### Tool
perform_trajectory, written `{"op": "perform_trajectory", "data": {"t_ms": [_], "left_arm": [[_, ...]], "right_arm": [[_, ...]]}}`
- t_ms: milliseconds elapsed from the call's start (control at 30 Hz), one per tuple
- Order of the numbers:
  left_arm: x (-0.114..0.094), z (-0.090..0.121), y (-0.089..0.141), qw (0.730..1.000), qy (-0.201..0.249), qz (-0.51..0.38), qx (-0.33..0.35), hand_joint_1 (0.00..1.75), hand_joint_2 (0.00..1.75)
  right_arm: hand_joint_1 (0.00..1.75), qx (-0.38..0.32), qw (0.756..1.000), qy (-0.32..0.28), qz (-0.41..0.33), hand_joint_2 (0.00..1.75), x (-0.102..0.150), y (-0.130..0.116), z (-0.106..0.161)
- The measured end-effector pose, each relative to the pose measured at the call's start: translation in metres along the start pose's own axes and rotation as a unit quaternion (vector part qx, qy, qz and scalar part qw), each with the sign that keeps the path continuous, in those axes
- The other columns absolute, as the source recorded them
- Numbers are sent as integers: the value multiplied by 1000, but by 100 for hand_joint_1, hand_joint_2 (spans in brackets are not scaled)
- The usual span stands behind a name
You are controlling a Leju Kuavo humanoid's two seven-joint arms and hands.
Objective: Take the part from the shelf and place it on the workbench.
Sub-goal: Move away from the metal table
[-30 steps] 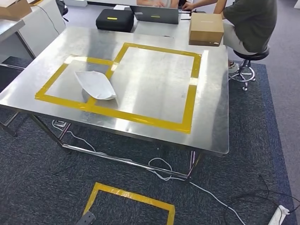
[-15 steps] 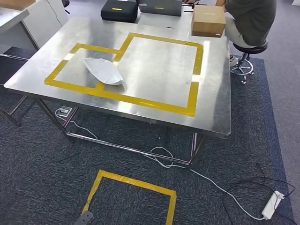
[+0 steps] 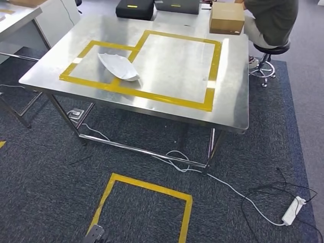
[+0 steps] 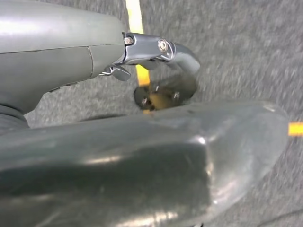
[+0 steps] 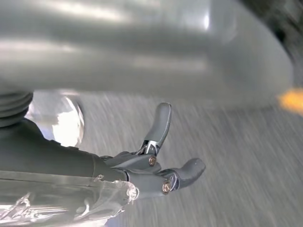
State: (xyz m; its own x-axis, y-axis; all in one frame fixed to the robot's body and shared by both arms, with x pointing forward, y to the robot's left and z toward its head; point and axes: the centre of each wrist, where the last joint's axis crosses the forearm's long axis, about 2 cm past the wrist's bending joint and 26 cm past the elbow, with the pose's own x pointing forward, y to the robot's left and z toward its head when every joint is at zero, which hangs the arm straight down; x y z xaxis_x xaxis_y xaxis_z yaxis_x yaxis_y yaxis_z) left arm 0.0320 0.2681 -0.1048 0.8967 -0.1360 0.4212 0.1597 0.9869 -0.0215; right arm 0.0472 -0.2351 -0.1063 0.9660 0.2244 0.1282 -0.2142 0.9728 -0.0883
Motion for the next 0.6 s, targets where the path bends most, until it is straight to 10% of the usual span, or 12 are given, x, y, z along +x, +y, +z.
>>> {"op": "perform_trajectory", "data": {"t_ms": [600], "left_arm": [[-3,-5,21,999,20,-47,11,0,0]], "right_arm": [[0,40,995,-53,-70,0,-5,0,0]]}}
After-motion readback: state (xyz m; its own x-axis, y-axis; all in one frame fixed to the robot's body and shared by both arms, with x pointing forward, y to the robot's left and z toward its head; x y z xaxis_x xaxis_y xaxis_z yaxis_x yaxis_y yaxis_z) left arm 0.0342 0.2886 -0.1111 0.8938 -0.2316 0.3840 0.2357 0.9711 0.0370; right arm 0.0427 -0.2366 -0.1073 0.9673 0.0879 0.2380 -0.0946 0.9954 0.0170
